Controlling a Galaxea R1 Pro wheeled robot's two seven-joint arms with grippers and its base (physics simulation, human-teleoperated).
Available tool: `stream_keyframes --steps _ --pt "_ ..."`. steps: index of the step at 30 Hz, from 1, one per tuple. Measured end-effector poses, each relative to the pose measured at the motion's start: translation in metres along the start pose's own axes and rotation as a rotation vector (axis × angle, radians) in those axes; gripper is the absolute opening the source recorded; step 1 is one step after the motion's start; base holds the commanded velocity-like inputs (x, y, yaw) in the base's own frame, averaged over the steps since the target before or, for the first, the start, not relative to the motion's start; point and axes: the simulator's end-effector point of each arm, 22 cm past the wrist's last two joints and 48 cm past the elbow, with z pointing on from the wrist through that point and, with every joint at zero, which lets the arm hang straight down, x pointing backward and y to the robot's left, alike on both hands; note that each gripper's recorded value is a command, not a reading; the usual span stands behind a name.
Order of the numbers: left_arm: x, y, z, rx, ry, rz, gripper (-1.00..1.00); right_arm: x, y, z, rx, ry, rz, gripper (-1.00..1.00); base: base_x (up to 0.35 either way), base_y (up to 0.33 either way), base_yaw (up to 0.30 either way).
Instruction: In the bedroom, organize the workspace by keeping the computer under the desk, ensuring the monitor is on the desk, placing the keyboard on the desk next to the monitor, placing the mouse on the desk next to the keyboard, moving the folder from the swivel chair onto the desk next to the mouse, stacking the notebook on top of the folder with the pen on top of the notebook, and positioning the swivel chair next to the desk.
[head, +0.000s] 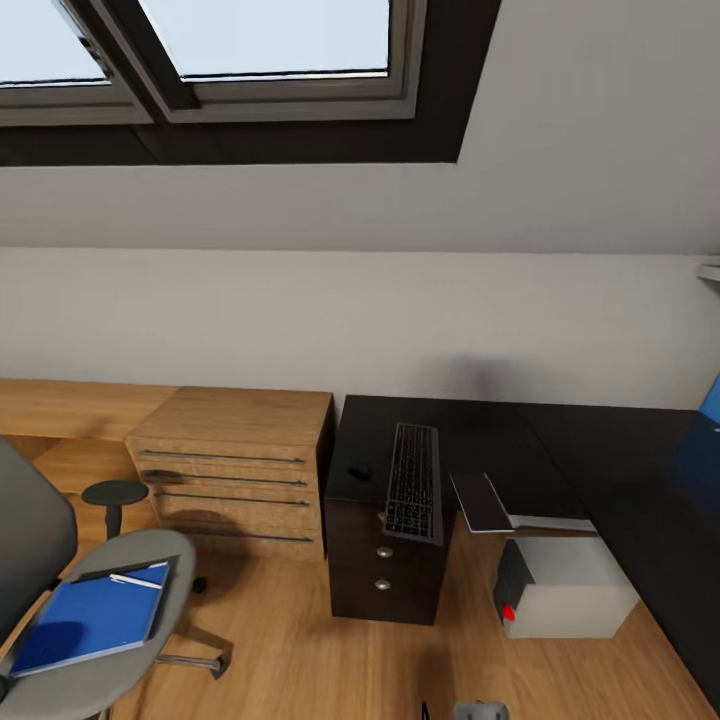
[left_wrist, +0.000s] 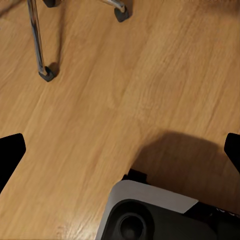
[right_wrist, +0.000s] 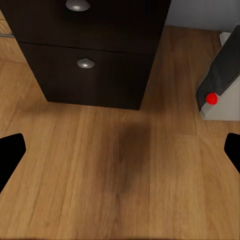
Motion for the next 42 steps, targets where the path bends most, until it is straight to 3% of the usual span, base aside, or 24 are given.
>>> stream_keyframes --steps 21,42 --pt "-0.004 0.0 0.001 -0.001 -0.007 -0.006 1.0 0.001 0.0 0.0 0.0 0.002 0.0 1.0 0.082 0.023 -0.11" --pt "0.007 -0.013 0.02 0.006 0.001 -0.009 1.0 0.015 0.001 0.018 0.001 0.001 0.001 1.0 0.002 0.001 -0.024"
